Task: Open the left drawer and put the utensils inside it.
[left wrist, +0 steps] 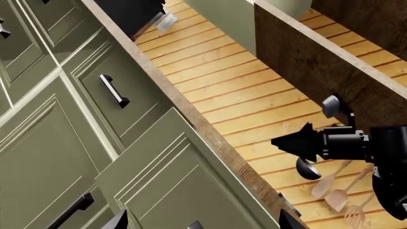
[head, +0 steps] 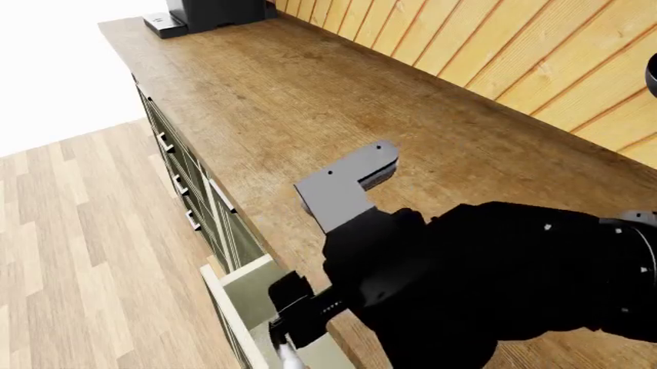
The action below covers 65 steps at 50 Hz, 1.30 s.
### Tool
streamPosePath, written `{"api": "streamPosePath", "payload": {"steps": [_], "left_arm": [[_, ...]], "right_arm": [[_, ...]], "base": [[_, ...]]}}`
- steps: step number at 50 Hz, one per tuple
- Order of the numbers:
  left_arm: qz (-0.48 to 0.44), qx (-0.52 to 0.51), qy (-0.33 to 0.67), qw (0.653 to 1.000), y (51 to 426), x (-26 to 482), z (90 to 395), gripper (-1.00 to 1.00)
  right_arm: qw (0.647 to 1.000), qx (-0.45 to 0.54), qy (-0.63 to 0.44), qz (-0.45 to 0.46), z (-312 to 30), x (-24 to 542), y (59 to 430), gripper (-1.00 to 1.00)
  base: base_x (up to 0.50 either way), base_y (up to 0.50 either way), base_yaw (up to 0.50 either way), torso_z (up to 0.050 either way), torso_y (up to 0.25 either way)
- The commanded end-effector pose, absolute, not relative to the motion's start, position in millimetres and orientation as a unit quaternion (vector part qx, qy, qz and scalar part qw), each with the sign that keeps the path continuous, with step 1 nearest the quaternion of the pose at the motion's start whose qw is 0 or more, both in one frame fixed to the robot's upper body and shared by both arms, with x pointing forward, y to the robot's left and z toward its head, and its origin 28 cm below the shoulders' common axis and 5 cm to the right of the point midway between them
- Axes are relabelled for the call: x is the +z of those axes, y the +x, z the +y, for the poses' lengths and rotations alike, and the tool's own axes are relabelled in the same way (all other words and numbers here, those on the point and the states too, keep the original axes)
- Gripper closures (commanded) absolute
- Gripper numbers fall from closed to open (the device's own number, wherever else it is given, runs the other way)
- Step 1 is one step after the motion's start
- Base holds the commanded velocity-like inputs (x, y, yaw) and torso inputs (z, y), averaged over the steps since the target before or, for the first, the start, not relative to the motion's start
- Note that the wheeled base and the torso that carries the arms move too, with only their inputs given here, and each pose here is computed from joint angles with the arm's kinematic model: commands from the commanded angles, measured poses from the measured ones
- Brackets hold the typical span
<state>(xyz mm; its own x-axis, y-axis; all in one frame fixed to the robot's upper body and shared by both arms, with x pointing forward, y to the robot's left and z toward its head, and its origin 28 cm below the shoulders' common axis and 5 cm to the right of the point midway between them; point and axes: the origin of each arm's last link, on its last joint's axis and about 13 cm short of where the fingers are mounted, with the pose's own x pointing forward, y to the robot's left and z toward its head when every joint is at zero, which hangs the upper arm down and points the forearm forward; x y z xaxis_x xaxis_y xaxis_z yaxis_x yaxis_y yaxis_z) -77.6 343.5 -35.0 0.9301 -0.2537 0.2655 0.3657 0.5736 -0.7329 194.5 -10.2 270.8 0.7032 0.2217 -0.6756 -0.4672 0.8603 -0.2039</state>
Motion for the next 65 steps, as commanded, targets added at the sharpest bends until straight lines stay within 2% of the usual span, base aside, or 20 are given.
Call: {"api": "streamPosePath", "payload": {"steps": [1, 16, 23, 35, 40, 46, 56, 57, 65], "left_arm": [[-0.065, -0.175, -0.426, 0.885, -77.8, -35.3, 343.7, -1.00], [-0.064, -0.173, -0.427, 0.885, -78.1, -35.0, 343.9, -1.00], [-0.063, -0.174, -0.429, 0.884, -78.2, -34.7, 344.0, -1.00], [-0.063, -0.174, -0.428, 0.884, -78.2, -34.6, 344.0, -1.00], [-0.063, -0.173, -0.430, 0.884, -78.0, -34.3, 343.8, -1.00], [-0.061, -0.172, -0.431, 0.884, -78.7, -34.3, 344.0, -1.00], [-0.064, -0.170, -0.432, 0.883, -77.9, -34.2, 343.6, -1.00], [-0.063, -0.169, -0.431, 0.884, -78.4, -34.5, 344.0, -1.00], [-0.063, -0.170, -0.432, 0.884, -77.7, -34.0, 344.1, -1.00]], "right_arm": [[0.918, 0.128, -0.147, 0.346, -38.4, 287.6, 188.4, -1.00], [0.920, 0.077, -0.125, 0.363, -63.5, 279.4, 152.6, -1.00], [0.927, 0.058, -0.122, 0.351, -66.3, 295.8, 132.3, -1.00], [0.925, 0.048, -0.114, 0.361, -70.2, 289.2, 129.9, -1.00], [0.919, 0.041, -0.065, 0.387, -68.2, 262.3, 139.9, -1.00], [0.912, 0.038, -0.060, 0.403, -64.9, 243.3, 150.3, -1.00], [0.907, 0.033, -0.061, 0.416, -64.0, 235.2, 149.8, -1.00], [0.890, 0.039, -0.069, 0.450, -61.9, 214.6, 142.5, -1.00], [0.887, 0.041, -0.071, 0.454, -61.6, 210.9, 145.0, -1.00]], "base": [[0.00, 0.00, 0.00, 0.000, 0.000], [0.00, 0.00, 0.00, 0.000, 0.000], [0.00, 0.00, 0.00, 0.000, 0.000], [0.00, 0.00, 0.00, 0.000, 0.000], [0.00, 0.00, 0.00, 0.000, 0.000], [0.00, 0.00, 0.00, 0.000, 0.000], [0.00, 0.00, 0.00, 0.000, 0.000], [0.00, 0.00, 0.00, 0.000, 0.000], [0.00, 0.00, 0.00, 0.000, 0.000]]}}
